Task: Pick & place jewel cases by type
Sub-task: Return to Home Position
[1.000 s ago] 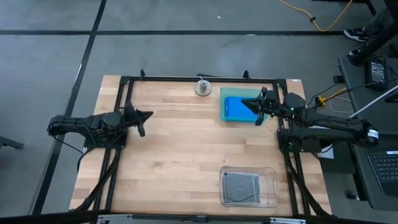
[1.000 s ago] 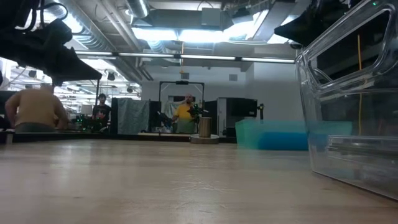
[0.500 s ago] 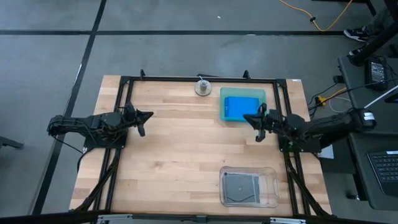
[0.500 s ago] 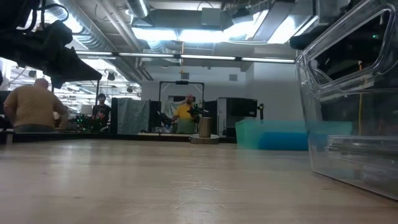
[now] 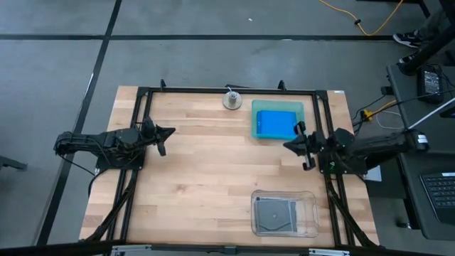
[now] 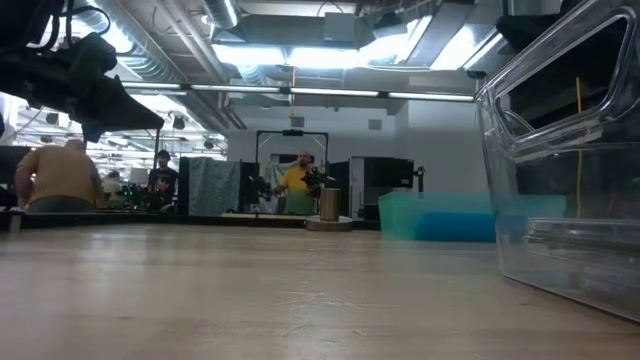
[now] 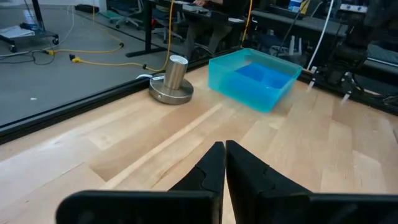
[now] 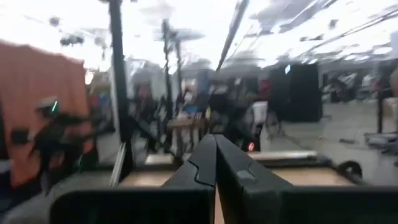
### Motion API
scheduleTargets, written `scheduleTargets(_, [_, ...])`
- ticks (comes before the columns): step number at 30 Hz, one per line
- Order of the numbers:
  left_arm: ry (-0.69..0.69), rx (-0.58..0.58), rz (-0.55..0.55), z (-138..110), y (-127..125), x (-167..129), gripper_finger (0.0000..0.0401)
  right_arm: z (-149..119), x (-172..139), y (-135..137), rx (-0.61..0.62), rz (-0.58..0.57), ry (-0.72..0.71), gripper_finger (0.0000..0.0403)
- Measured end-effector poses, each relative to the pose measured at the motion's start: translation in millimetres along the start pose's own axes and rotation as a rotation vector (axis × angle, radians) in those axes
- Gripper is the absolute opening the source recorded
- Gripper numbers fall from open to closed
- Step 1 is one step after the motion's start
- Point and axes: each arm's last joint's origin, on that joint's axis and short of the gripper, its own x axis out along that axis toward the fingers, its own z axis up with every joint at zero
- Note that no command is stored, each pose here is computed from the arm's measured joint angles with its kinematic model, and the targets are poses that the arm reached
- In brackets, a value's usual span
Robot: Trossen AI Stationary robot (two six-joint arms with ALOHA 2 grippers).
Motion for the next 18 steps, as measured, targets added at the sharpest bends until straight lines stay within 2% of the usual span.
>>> scheduleTargets(3, [0.0,0.0,0.0,0.0,0.0,0.0,0.0008,-4.1,-8.6,1.5,-0.019,0.053,0.09,0.0004])
scheduleTargets(8, [0.0,0.0,0.001,0.0,0.0,0.0,0.0006,-17.9,-32.1,1.9,-0.061,0.044,0.287,0.0004])
scheduleTargets(10, [0.0,0.0,0.001,0.0,0.0,0.0,0.0008,-12.5,-35.6,2.7,-0.061,0.046,0.264,0.0004])
scheduleTargets(11, [-0.001,0.0,0.0,0.0,0.0,0.0,0.0009,-8.2,-35.0,4.3,-0.069,0.082,0.257,0.0004])
scheduleTargets(13, [-0.004,-0.002,-0.002,0.3,-0.1,0.0,0.001,-9.1,-35.6,6.3,-0.061,0.151,0.288,0.0004])
scheduleTargets(18, [-0.003,-0.002,-0.003,0.3,-0.1,0.0,0.0008,-13.8,-37.8,7.9,0.028,0.199,0.381,0.0008])
